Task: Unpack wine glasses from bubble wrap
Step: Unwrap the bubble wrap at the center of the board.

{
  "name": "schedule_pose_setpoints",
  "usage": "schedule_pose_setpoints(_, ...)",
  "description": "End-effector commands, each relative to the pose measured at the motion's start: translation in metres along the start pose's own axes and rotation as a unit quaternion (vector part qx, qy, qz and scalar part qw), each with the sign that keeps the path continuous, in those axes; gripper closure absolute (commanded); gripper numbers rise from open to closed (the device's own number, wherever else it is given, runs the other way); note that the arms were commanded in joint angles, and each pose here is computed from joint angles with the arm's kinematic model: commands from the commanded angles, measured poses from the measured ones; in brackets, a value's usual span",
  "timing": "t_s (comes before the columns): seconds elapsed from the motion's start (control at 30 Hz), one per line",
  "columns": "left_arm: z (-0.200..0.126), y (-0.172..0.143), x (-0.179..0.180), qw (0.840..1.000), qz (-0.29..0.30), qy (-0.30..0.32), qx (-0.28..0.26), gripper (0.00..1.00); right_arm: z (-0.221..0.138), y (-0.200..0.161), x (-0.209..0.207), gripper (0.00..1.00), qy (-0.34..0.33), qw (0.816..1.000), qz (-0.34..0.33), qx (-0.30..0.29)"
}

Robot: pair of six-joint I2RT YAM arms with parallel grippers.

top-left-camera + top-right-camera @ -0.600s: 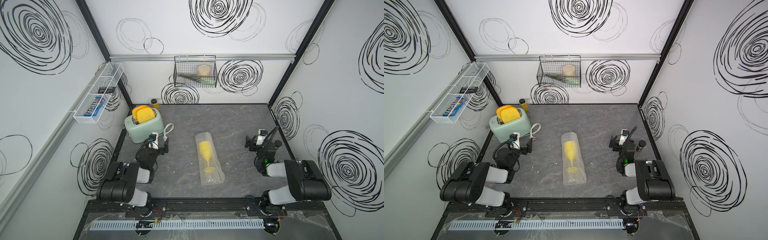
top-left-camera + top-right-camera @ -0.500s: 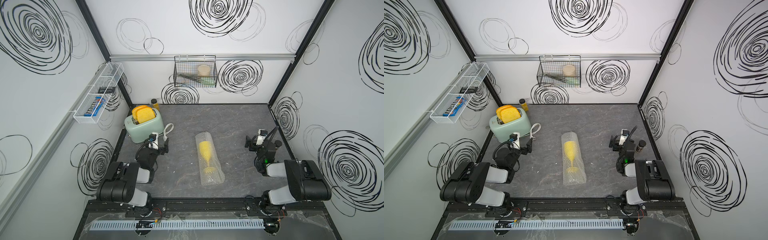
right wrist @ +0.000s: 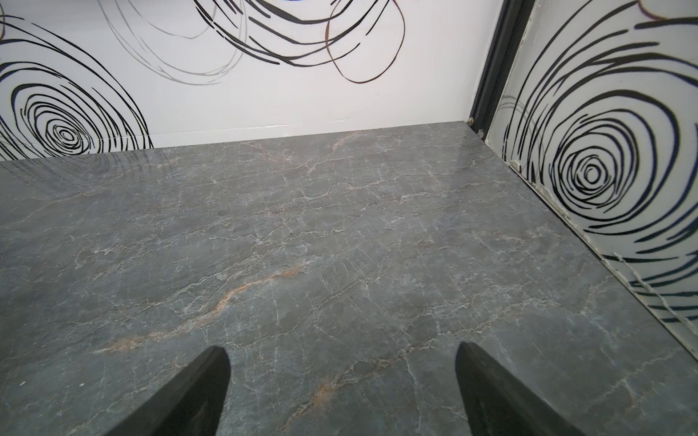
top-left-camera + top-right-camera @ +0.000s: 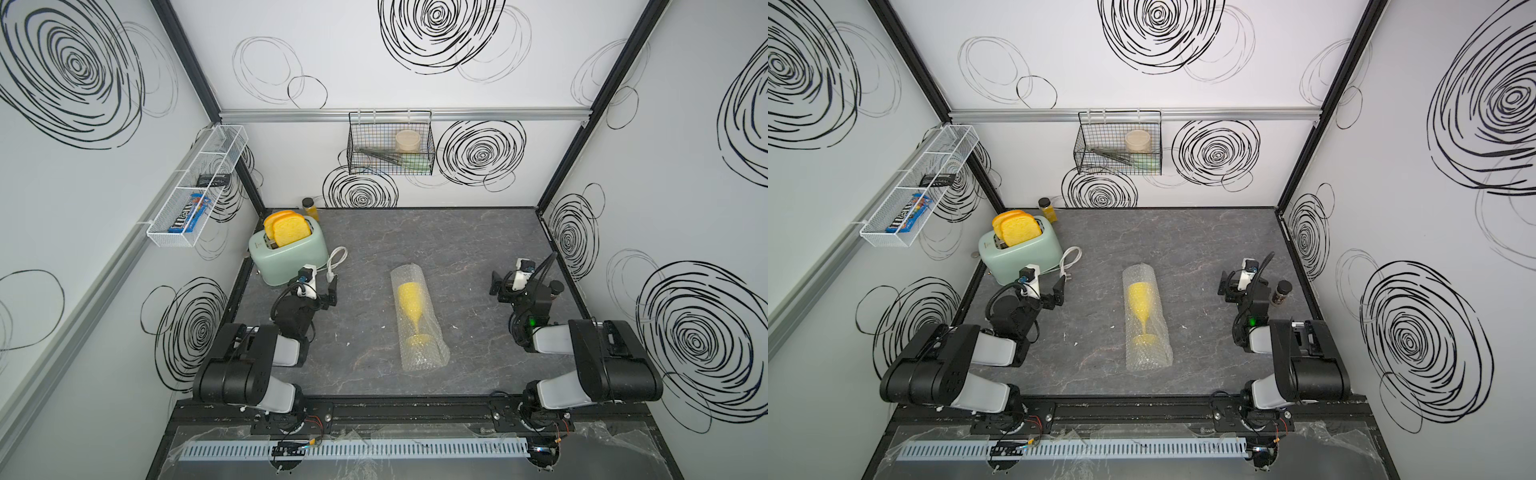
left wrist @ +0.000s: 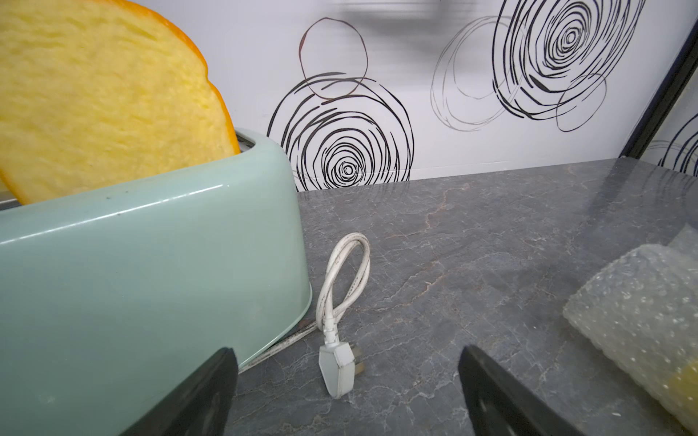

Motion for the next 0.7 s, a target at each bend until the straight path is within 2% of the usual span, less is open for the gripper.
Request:
schedule_pose_setpoints(0.0,0.003,0.024,-0.002,0.999,0.005,-0.007,-0.046,0.04,0.004,0.015,0.0,0.03,-0.002,1.0,-0.004,-0.025)
schedule_pose_setpoints(0.4,0.004,0.024,-0.002,0.999,0.006,-0.006,-0.044,0.04,0.004,0.014,0.001,0.03,-0.001,1.0,-0.003,-0.024)
schedule_pose_setpoints(0.47,0.003,0.032,-0.003,0.999,0.003,-0.014,-0.05,0.04,0.002,0.02,-0.003,0.03,-0.01,0.999,-0.001,-0.035)
schedule_pose_setpoints(0.5,0.007,0.036,-0.001,0.999,-0.006,-0.017,-0.035,0.04,0.003,0.031,-0.008,0.03,-0.018,0.999,0.006,-0.047)
schedule_pose_setpoints(0.57,0.019,0.049,0.005,0.999,-0.026,-0.027,0.005,0.04,0.009,0.041,-0.012,0.03,-0.003,1.0,0.023,-0.007)
schedule_pose_setpoints(0.67,0.018,0.082,0.005,0.998,-0.041,-0.026,-0.029,0.04,0.003,0.068,-0.005,0.03,0.037,0.998,0.039,-0.02)
Point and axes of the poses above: each gripper's point midway between its finger pads, its own z axis out along the fingers, its own x axis along the line the jaws close on, y = z × x, the point moved 1 cm from there along -z, back along the fingers, and after that the axes turned 6 degrees about -z, right-handed, at the moved point
